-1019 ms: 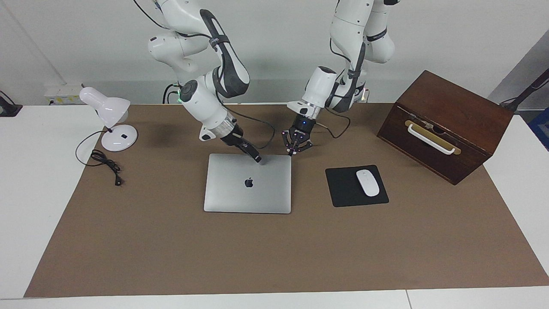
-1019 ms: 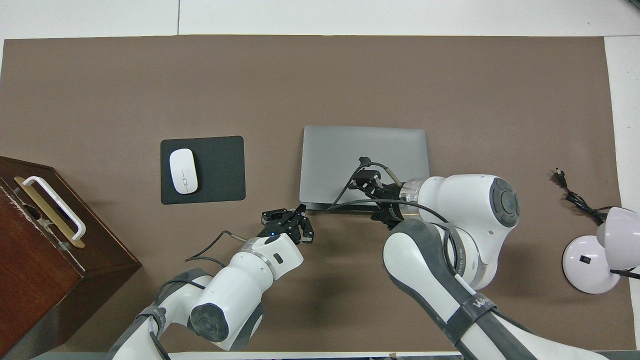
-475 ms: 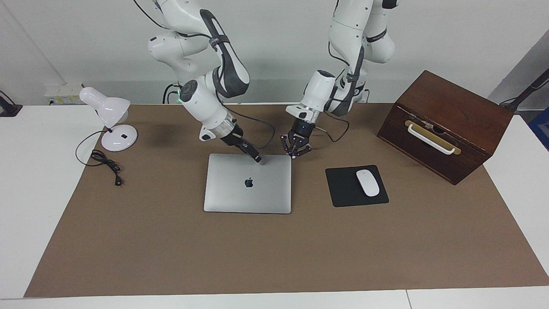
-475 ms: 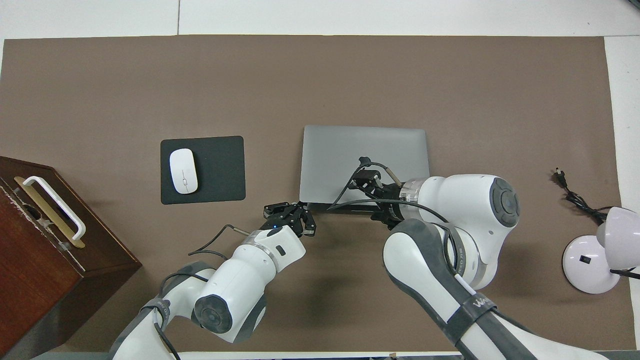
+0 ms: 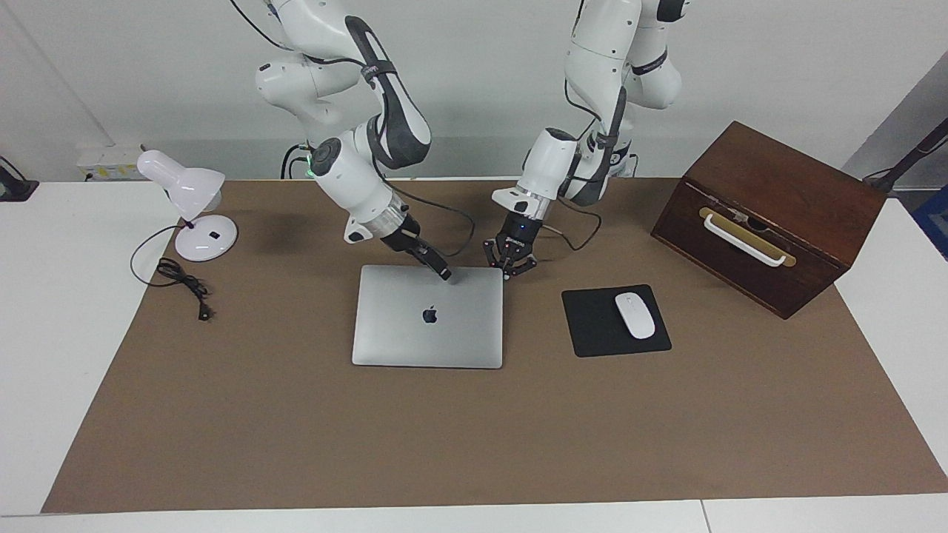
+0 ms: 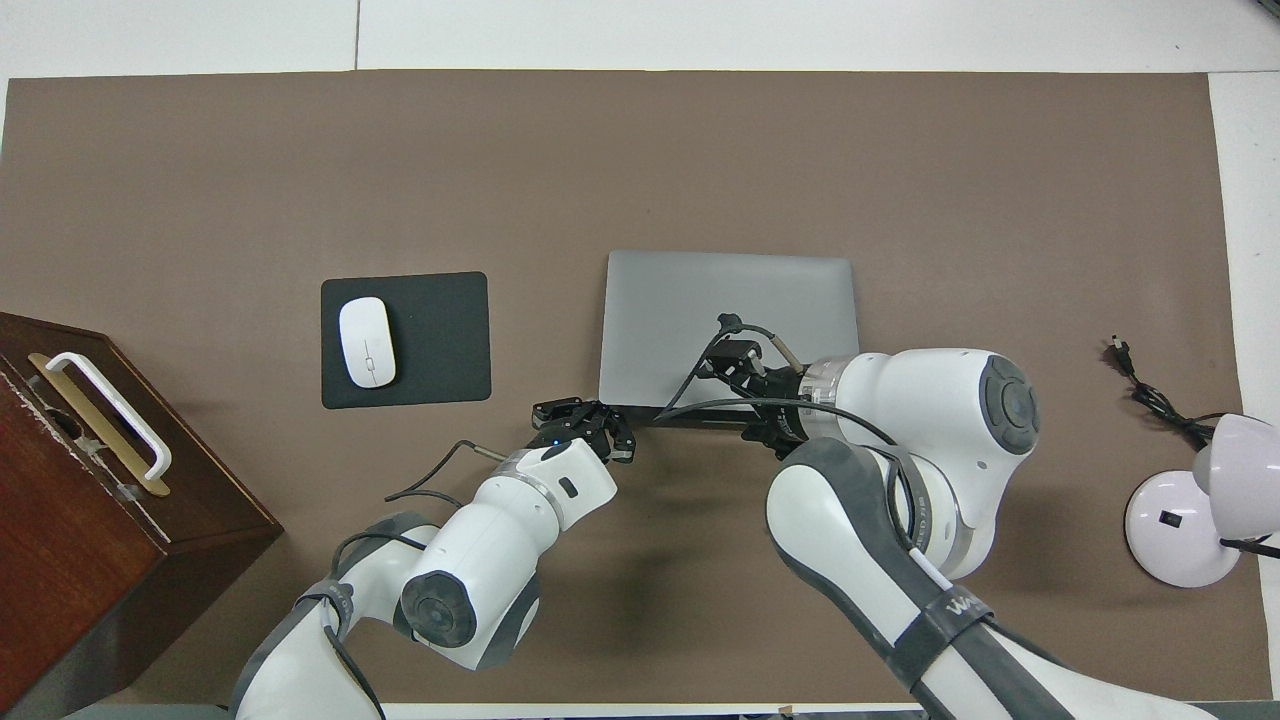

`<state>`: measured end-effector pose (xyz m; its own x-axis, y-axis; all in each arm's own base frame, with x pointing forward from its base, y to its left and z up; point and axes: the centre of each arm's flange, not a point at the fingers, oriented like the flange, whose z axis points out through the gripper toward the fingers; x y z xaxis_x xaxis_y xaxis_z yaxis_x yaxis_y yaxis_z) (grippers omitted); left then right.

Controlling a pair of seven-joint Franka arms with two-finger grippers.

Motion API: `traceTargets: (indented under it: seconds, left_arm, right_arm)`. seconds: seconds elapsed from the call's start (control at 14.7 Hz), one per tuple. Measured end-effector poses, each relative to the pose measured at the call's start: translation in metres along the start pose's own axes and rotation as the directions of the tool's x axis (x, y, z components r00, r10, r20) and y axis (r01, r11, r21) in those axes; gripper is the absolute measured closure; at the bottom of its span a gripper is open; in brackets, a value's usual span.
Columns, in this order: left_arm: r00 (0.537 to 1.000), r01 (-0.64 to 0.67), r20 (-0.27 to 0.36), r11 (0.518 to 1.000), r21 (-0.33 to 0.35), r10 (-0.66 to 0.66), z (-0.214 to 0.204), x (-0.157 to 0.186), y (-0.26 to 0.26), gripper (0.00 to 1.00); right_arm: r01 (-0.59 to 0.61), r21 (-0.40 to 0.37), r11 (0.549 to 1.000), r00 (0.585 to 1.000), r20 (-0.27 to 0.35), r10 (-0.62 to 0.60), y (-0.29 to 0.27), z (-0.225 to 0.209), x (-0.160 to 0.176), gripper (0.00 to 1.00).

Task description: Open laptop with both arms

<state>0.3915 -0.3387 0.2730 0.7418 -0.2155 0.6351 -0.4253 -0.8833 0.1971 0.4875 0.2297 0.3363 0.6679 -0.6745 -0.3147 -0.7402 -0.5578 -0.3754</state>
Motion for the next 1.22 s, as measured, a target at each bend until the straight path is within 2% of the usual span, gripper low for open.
traceTargets:
  seconds: [1.22]
  left_arm:
    - [0.998,-0.057,0.001,0.998,0.005,0.057,0.0072,0.0012,-0.0028,0.99]
  right_arm:
    - [0.035,0.017,0.999,0.999,-0.014,-0.035,-0.0038,-0.0059,0.0055,0.00]
